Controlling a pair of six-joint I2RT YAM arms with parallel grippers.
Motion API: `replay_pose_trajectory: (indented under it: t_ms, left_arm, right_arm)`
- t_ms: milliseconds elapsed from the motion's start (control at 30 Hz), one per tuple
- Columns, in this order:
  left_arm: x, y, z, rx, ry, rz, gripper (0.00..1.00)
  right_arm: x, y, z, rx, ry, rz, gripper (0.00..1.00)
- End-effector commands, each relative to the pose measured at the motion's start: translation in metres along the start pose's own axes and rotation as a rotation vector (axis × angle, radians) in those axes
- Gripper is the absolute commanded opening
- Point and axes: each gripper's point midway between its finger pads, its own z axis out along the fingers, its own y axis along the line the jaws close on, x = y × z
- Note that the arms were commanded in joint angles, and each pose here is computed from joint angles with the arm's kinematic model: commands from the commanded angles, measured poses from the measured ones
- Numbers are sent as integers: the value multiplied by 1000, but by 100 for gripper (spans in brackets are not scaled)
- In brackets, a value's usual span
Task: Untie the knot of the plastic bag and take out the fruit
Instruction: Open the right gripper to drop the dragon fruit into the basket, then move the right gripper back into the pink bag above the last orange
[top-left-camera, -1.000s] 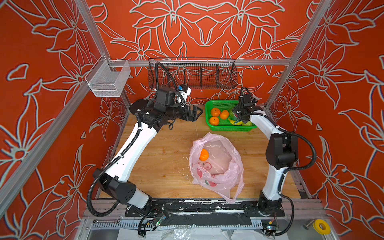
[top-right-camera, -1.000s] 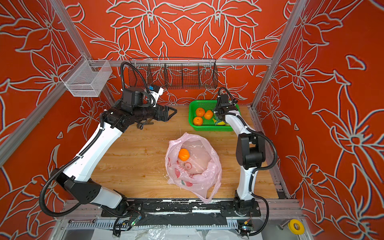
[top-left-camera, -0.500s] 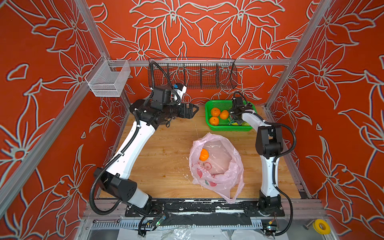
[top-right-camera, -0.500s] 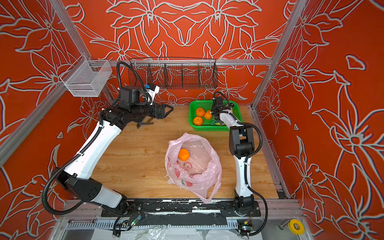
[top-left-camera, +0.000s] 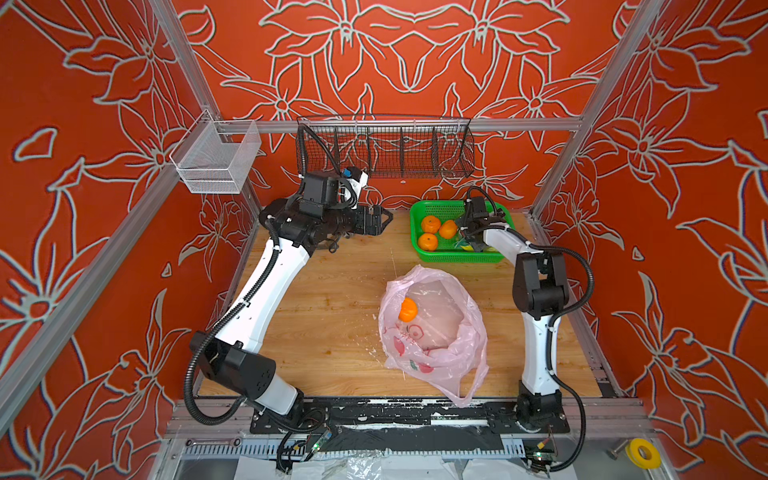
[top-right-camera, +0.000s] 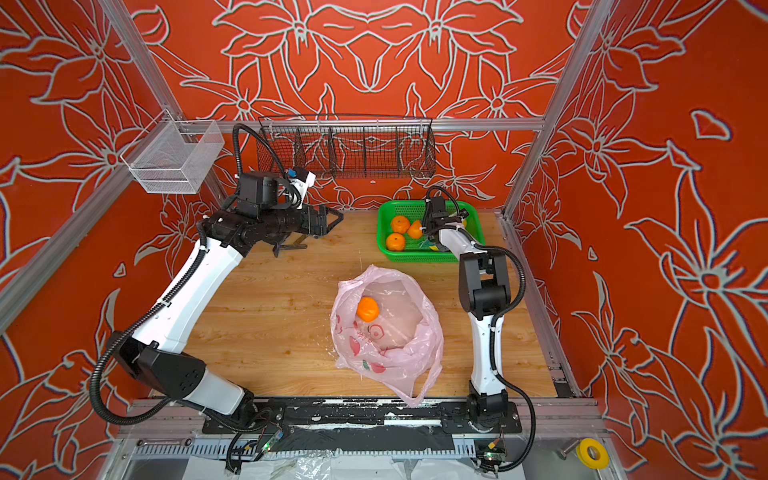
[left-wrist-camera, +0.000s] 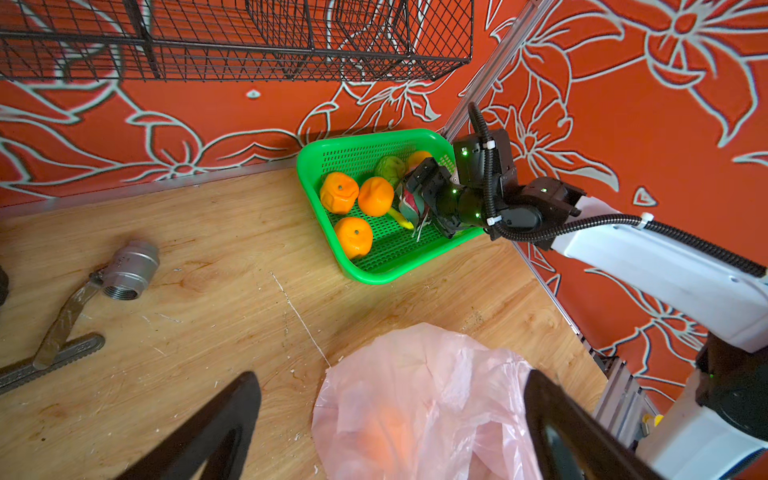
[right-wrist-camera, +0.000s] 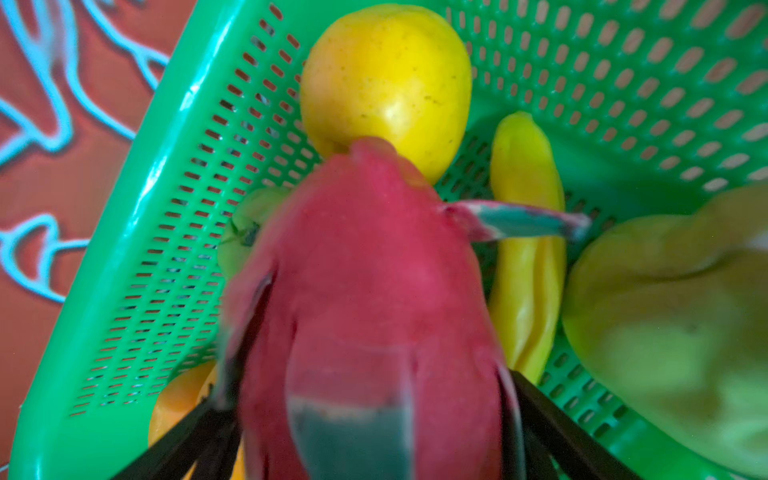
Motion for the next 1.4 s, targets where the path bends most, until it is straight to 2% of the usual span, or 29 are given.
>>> replay_pose_trajectory:
  t_ms: [0, 333, 533, 633, 700, 800, 1067, 1333, 1367]
  left_arm:
    - [0, -3, -1, 29, -5, -4, 97]
    - [10, -9, -6, 56, 0, -18, 98]
    - [25, -17, -24, 53, 8, -12, 98]
    - [42, -22, -35, 36, 37, -19, 98]
    - [54, -26, -42, 23, 45, -25, 98]
    - [74, -34, -54, -8, 55, -26, 98]
    - [138, -44, -73, -83, 120, -65, 98]
    - [198, -53, -62, -79, 231, -63, 98]
    - [199, -56, -68, -63, 211, -61, 98]
  right_arm:
    - [-23, 5, -30, -39, -62, -22, 97]
    - [-63, 5, -97, -87, -135, -167, 97]
    - [-67, 31, -161, -273, -123, -424, 97]
    - [-53, 40, -198, -422, -79, -570, 95]
    - [-42, 37, -220, -484, -43, -622, 94]
    - [-27, 27, -256, -561, 31, -657, 92]
    - [26, -6, -333, -692, 284, -641, 88]
    - [92, -49, -389, -790, 371, -783, 86]
    - [103, -57, -392, -802, 394, -797, 85]
